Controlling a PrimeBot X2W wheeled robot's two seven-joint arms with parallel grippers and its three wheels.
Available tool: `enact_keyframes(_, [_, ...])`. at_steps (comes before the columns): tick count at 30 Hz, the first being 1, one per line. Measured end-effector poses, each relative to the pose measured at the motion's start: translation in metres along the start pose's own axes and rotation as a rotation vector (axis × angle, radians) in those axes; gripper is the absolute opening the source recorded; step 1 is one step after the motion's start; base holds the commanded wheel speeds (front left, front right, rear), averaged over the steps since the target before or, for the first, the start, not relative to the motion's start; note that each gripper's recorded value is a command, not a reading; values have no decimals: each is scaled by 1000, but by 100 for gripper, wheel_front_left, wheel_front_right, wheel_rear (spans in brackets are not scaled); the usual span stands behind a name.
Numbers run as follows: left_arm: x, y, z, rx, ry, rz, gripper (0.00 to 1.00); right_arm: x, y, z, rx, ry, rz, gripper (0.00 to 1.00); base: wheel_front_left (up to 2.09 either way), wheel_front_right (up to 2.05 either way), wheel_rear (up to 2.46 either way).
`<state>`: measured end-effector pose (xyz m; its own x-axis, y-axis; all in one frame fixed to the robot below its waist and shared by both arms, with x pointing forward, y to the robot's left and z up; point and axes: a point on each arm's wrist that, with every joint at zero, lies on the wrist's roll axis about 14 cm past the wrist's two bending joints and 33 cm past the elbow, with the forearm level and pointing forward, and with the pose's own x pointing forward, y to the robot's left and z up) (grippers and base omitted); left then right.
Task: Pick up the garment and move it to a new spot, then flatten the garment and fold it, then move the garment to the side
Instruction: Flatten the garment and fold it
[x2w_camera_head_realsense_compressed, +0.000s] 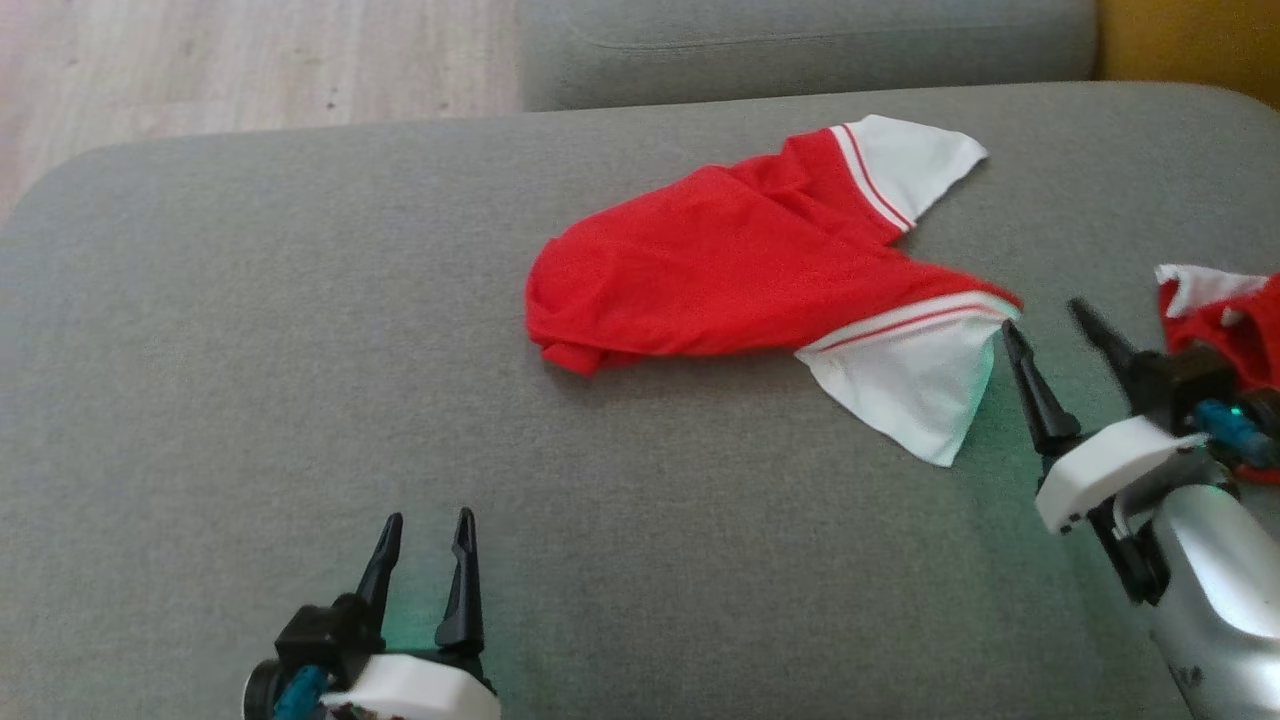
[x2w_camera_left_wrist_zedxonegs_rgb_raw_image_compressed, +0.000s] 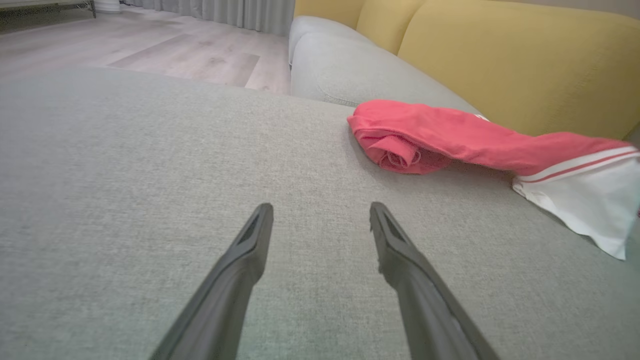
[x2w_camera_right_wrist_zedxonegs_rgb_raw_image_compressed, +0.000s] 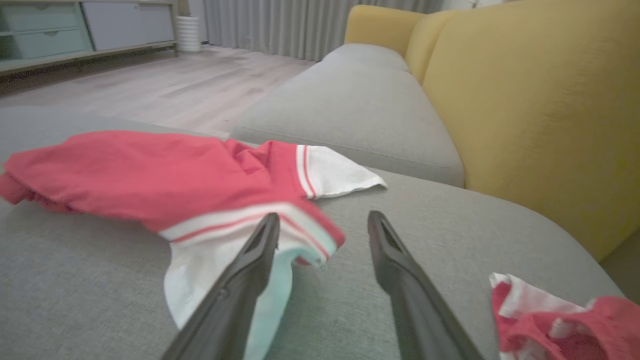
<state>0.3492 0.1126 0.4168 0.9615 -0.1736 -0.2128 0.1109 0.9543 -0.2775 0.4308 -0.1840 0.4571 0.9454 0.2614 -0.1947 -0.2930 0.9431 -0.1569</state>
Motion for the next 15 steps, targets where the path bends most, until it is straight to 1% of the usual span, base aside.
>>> enact_keyframes(2, [3, -5, -3, 6, 10, -16, 100, -3, -9, 3, 30, -15, -32, 100, 0, 0, 0])
enact_keyframes(4, [6, -9, -6, 9, 23, -34, 100, -3, -10, 4, 45, -25, -39, 100, 0, 0, 0])
enact_keyframes(9, [15, -17, -15, 10, 56, -67, 100, 5, -2, 9, 109, -62, -53, 100, 0, 0, 0])
enact_keyframes(12, [28, -24, -15, 17, 62, -94, 100, 11, 8, 11, 143, -81, -48, 100, 0, 0, 0])
enact_keyframes(15, [45, -32, -11, 27, 57, -123, 100, 12, 22, -3, 175, -54, -32, 100, 0, 0, 0])
